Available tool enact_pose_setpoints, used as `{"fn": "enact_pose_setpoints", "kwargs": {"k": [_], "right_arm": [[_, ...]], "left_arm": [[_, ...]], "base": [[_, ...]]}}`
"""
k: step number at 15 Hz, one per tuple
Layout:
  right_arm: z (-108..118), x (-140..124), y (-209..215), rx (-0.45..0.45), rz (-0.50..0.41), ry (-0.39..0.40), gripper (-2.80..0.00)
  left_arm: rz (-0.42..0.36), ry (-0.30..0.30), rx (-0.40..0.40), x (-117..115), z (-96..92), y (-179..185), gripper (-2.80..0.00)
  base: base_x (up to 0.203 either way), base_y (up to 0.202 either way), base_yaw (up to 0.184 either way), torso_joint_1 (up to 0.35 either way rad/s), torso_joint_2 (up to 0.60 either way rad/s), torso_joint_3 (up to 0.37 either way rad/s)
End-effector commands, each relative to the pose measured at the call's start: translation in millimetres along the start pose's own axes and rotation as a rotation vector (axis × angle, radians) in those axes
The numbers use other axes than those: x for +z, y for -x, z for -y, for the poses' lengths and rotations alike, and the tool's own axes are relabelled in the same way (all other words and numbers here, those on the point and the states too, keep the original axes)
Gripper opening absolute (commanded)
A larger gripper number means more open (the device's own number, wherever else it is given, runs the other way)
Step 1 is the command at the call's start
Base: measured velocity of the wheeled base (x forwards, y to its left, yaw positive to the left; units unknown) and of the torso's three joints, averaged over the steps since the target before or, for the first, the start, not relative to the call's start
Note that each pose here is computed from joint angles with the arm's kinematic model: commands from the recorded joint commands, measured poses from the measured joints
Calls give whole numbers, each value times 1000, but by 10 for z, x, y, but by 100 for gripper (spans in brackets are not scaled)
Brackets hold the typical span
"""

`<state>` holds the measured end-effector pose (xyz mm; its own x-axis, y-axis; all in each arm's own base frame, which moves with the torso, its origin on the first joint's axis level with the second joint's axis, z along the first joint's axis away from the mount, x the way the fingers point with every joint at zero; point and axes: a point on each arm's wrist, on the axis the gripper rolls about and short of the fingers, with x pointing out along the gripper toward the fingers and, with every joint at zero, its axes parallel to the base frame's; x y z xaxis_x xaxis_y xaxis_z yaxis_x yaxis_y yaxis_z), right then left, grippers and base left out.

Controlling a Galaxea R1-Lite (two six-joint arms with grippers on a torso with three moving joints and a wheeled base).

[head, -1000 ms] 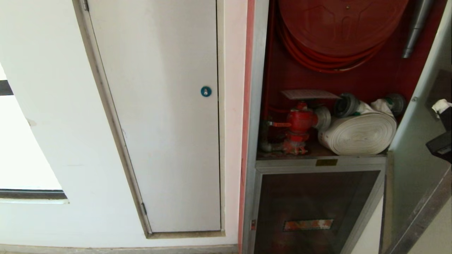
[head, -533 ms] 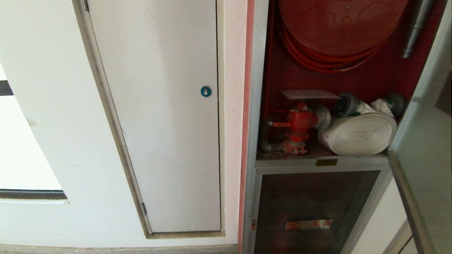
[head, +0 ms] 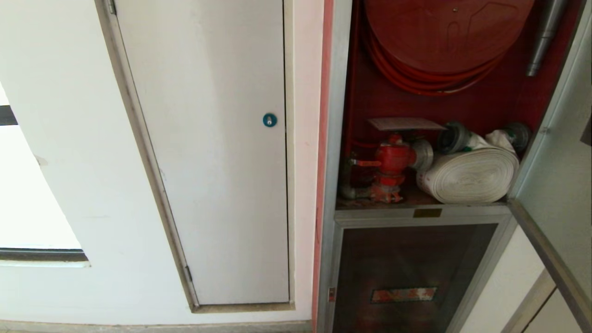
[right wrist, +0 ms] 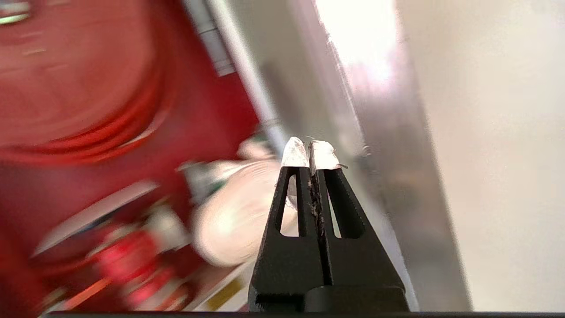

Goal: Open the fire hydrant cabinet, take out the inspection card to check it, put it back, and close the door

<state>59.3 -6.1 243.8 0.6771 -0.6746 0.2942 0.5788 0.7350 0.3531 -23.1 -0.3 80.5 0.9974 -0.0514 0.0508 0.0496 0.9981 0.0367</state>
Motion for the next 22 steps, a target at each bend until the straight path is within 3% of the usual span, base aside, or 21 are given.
{"fn": "enact_pose_setpoints", "kwargs": {"k": [1, 5, 8, 15, 19, 22], "right_arm": [[7, 49, -88, -124, 36, 40, -280], [34, 95, -192, -286, 18, 145, -280], [28, 157, -292, -370, 22, 172, -280], [-44, 346, -487, -454, -54, 168, -280], [91, 324, -707, -540, -37, 178, -280], [208, 318, -803, -545, -44, 177, -280]], "left_arm": [[-20, 1, -1, -59, 2, -14, -280], [-22, 1, 0, -64, 2, -14, -280], [-22, 1, -1, -64, 2, -14, -280], [-22, 1, 0, -63, 2, -14, -280], [-20, 0, 0, -60, 1, -14, -280], [-22, 1, 0, -64, 2, -14, -280]], "base": [[0, 0, 0, 0, 0, 0], [0, 0, 0, 0, 0, 0], [0, 0, 0, 0, 0, 0], [0, 0, 0, 0, 0, 0], [0, 0, 0, 0, 0, 0], [0, 0, 0, 0, 0, 0]]}}
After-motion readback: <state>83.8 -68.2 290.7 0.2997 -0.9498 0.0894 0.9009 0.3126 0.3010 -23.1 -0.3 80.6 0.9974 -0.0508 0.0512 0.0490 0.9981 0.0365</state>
